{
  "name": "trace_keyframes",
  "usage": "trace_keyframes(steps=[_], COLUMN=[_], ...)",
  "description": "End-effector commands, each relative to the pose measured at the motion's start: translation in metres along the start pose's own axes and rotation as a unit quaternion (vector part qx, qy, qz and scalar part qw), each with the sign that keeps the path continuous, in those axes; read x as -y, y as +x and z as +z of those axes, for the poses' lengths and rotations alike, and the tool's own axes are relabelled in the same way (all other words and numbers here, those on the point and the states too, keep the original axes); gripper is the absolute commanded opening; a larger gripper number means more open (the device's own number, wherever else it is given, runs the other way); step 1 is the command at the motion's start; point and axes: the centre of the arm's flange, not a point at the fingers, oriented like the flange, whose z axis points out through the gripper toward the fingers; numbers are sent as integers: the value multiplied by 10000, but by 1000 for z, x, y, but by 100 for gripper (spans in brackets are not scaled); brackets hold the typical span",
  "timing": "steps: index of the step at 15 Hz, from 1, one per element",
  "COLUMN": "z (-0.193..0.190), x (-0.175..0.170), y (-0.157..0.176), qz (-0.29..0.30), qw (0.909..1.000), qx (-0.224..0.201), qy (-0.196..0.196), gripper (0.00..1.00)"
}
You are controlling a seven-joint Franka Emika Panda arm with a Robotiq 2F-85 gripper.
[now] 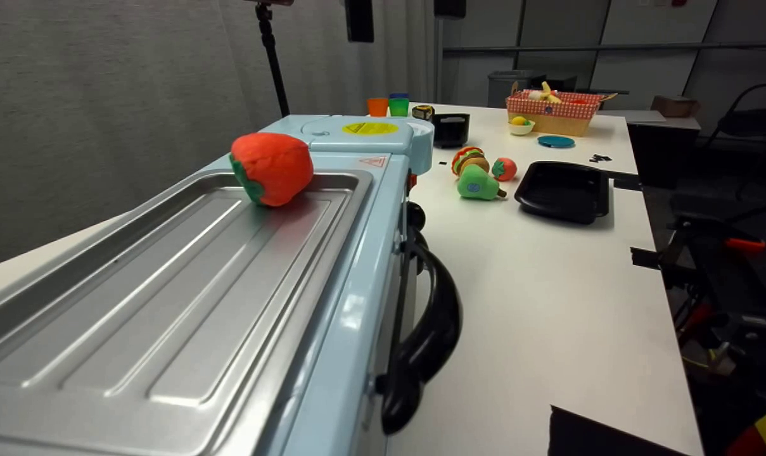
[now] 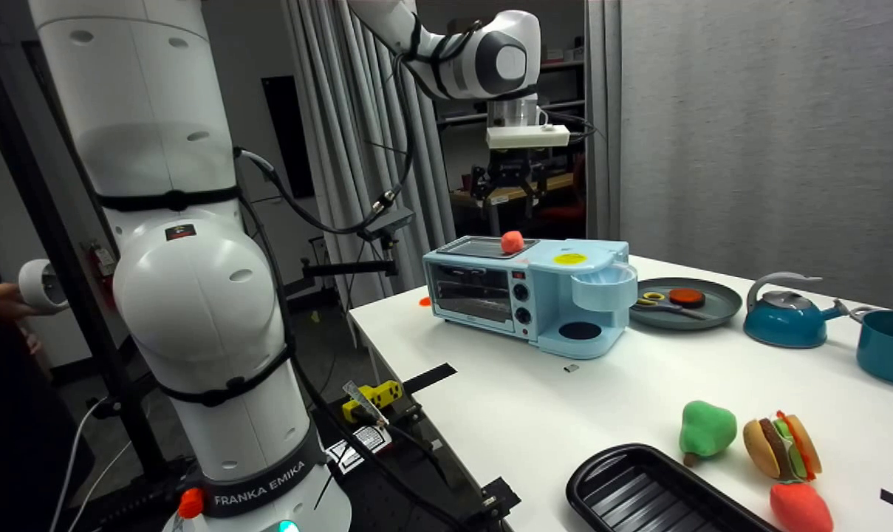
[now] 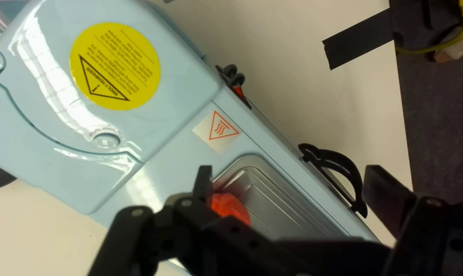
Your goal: Remove the orange plushy from the compartment and put it atop the toaster oven
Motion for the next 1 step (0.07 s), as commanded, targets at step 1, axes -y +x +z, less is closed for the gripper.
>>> trace_keyframes(steps=[1], z=[0], x=[0], y=[0], qz=[0], qw=[10000], qx=[0], qy=[-1], gripper=[100])
